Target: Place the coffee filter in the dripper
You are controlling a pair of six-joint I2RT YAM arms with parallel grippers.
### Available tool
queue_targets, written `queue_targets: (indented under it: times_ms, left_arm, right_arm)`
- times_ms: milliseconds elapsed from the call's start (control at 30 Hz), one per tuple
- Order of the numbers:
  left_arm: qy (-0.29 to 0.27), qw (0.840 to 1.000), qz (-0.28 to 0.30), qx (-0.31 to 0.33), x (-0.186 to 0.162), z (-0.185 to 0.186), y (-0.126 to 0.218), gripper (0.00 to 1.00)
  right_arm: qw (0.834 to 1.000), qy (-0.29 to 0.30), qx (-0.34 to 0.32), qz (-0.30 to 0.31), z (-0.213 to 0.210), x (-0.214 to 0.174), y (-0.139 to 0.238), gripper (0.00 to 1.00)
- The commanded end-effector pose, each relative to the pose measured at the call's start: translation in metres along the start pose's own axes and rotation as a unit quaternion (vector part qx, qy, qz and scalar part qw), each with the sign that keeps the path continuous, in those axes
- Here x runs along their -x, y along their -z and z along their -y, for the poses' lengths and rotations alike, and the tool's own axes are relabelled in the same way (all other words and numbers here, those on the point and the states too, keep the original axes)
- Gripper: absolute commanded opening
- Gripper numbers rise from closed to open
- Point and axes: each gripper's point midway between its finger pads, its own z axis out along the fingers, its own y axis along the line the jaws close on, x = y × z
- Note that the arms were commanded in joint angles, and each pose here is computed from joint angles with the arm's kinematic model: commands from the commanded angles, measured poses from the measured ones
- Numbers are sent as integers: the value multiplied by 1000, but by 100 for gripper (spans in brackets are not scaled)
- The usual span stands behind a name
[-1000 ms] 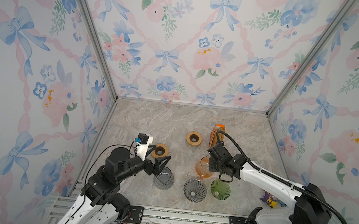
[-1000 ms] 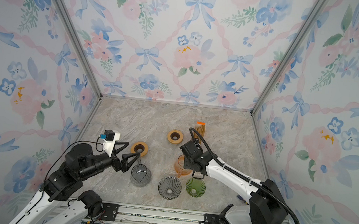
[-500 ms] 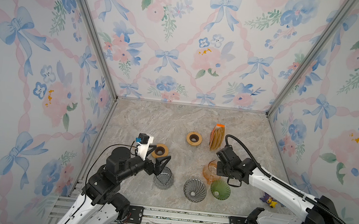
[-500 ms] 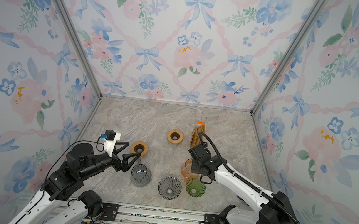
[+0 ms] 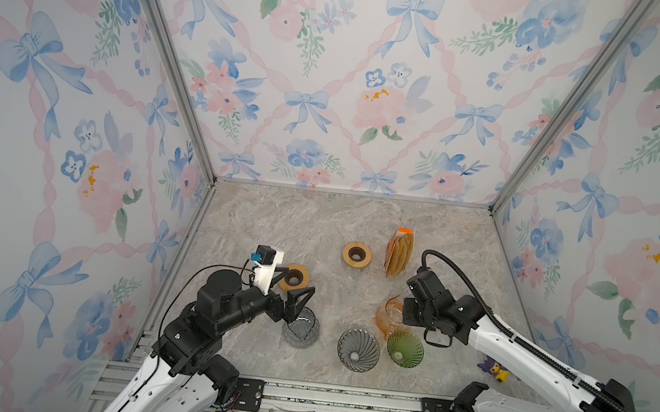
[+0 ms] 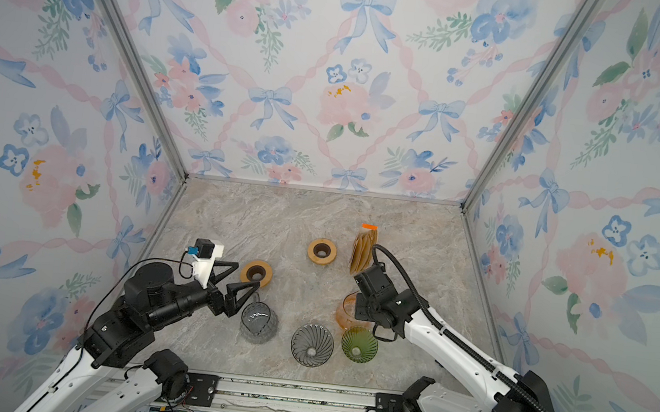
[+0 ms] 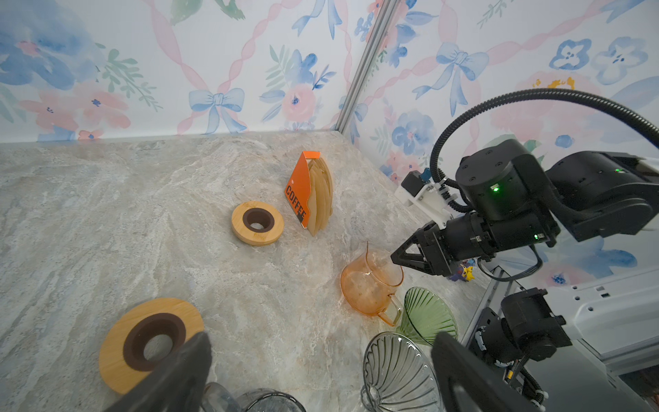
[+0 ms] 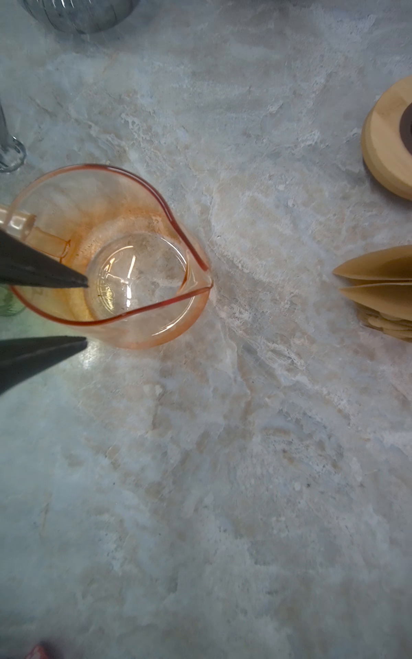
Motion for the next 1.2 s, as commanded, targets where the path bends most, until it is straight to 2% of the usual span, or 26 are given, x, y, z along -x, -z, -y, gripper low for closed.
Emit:
queue_targets:
  times_ms: [0, 133, 400, 1033, 1167]
  left_arm:
    - [12, 1000, -11, 3, -7, -3, -5, 98]
    - [16, 1000, -20, 1, -10, -3, -8, 98]
    - [23, 999, -37, 7, -17, -7, -15, 98]
    - [22, 999, -32, 30, -13, -14, -15, 98]
    - [44, 996, -65, 41, -20, -20, -29, 98]
  right_arm:
    - [1000, 10, 13, 4, 0, 2, 19, 29]
    - [998, 18, 52, 4, -7, -2, 39, 30]
    - [997, 10, 80, 18, -1, -16, 68, 34]
    - [992, 0, 113, 49, -5, -15, 74, 39]
    - [990, 3, 135, 52, -13, -14, 76, 41]
